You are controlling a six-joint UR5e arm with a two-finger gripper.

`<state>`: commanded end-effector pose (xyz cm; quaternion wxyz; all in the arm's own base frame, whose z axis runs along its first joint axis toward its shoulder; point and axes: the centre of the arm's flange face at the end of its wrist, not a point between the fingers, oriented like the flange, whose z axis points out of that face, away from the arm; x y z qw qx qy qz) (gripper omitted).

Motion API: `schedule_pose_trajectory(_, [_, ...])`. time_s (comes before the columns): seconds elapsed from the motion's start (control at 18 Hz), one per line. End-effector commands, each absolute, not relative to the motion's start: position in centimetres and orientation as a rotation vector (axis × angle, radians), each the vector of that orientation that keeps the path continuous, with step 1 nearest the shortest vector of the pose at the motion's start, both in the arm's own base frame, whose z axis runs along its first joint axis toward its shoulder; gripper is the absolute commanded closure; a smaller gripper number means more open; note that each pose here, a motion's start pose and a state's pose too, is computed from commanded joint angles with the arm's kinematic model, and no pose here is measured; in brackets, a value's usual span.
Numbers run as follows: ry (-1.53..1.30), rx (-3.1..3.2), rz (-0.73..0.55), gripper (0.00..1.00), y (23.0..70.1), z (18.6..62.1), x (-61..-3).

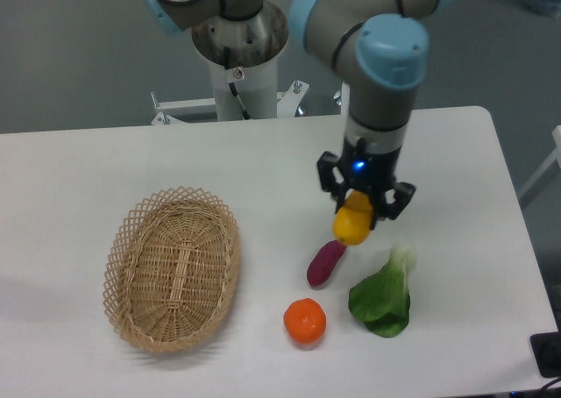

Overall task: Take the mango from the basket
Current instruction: 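Lift the mango out of the basket and carry it up beside the sweet potato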

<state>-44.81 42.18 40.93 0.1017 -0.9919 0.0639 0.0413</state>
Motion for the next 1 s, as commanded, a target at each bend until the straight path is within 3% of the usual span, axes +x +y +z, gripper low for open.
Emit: schedule_pose_trajectory(1.0, [0.169,-2.926,0.137,0.4,41.31,41.32,-45.88])
